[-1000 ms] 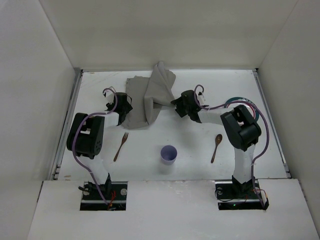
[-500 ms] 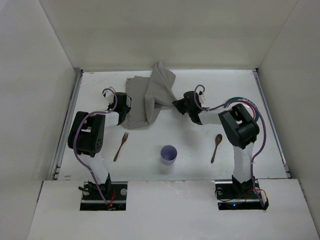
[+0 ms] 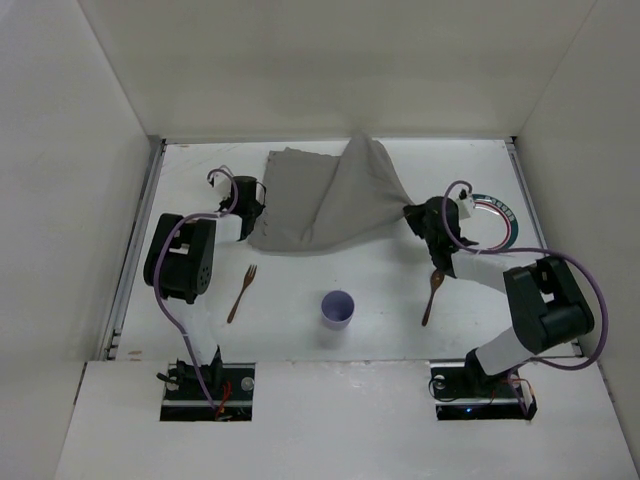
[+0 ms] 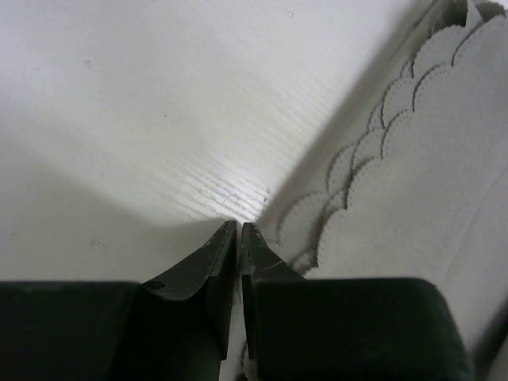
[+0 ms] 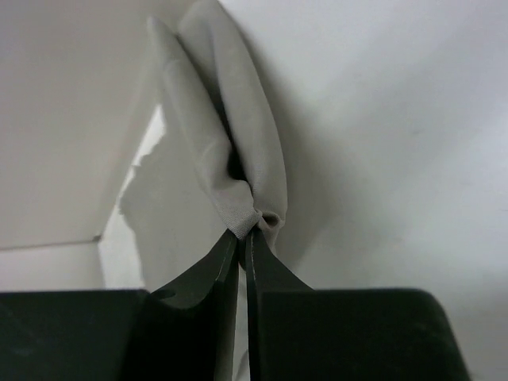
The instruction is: Set the dinner table for one person
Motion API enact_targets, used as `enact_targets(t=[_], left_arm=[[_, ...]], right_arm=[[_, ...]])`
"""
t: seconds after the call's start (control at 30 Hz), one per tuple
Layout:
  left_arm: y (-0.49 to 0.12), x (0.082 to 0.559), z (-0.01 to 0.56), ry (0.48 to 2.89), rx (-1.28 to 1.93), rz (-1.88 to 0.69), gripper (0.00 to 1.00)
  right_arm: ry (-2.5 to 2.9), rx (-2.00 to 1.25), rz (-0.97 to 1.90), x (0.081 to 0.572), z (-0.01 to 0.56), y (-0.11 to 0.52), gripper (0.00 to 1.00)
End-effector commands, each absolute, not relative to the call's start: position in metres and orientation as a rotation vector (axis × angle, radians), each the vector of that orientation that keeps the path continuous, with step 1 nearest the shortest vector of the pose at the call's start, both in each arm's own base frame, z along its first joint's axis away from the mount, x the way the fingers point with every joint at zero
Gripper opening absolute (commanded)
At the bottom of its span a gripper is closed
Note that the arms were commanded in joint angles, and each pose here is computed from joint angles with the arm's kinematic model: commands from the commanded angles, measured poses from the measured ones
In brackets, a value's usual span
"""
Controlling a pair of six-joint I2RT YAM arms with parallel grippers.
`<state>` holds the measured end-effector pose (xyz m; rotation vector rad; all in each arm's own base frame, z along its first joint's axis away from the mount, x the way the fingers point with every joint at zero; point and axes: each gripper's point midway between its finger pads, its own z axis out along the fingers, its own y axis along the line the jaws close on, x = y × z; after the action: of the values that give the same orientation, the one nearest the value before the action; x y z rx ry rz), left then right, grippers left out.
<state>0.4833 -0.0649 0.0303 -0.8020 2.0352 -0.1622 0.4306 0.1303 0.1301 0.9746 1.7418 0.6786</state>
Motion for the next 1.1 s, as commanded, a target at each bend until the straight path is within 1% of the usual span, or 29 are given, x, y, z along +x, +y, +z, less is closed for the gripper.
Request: enact_targets(t=[0.0,0.17,0.33,0.37,0.53,0.6,0.63,0.8,0.87,0.97,1.07], left_arm=[[-0.06,0.498,0.046,1.988,-0.822,-0.168,0.05],[-0.056,0.495,0.043,1.996,-0.836,-0.16,0.05],[-0.054,0.479,0.04,1.994,-0.851,-0.161,0.07],[-0.056,0.478,0.041,1.989,-0.853,-0.175,0.1],[-0.069,0.478,0.07,1.936,-0.805,-0.287,0.4],[-0.08,0.478,0.08,1.945,-0.757,-0.327,0.48],[-0.084,0.478,0.082,1.96,-0.739,-0.335,0.5],[-0.091,0.479,0.076,2.021,-0.718,-0.325,0.49],[-0.09,0.477,0.075,2.009,-0.728,-0.33,0.49],[-0.086,0.474,0.084,1.945,-0.763,-0.363,0.46],[-0.073,0.466,0.105,1.809,-0.819,-0.39,0.46]], right_arm=[[1.751,1.002,0.558,0.421,0.106,0.1,0.1],[1.847,1.042,0.503,0.41,0.075,0.088,0.1],[1.893,1.044,0.483,0.392,0.063,0.086,0.12],[1.894,1.045,0.486,0.39,0.061,0.086,0.12],[1.887,1.024,0.519,0.394,0.065,0.09,0.12],[1.87,1.024,0.522,0.395,0.07,0.089,0.12],[1.866,1.02,0.521,0.396,0.071,0.089,0.12],[1.856,1.002,0.52,0.396,0.076,0.088,0.13],[1.86,0.988,0.518,0.396,0.077,0.089,0.13],[1.857,0.985,0.526,0.393,0.079,0.089,0.13],[1.862,0.976,0.524,0.393,0.079,0.089,0.12]])
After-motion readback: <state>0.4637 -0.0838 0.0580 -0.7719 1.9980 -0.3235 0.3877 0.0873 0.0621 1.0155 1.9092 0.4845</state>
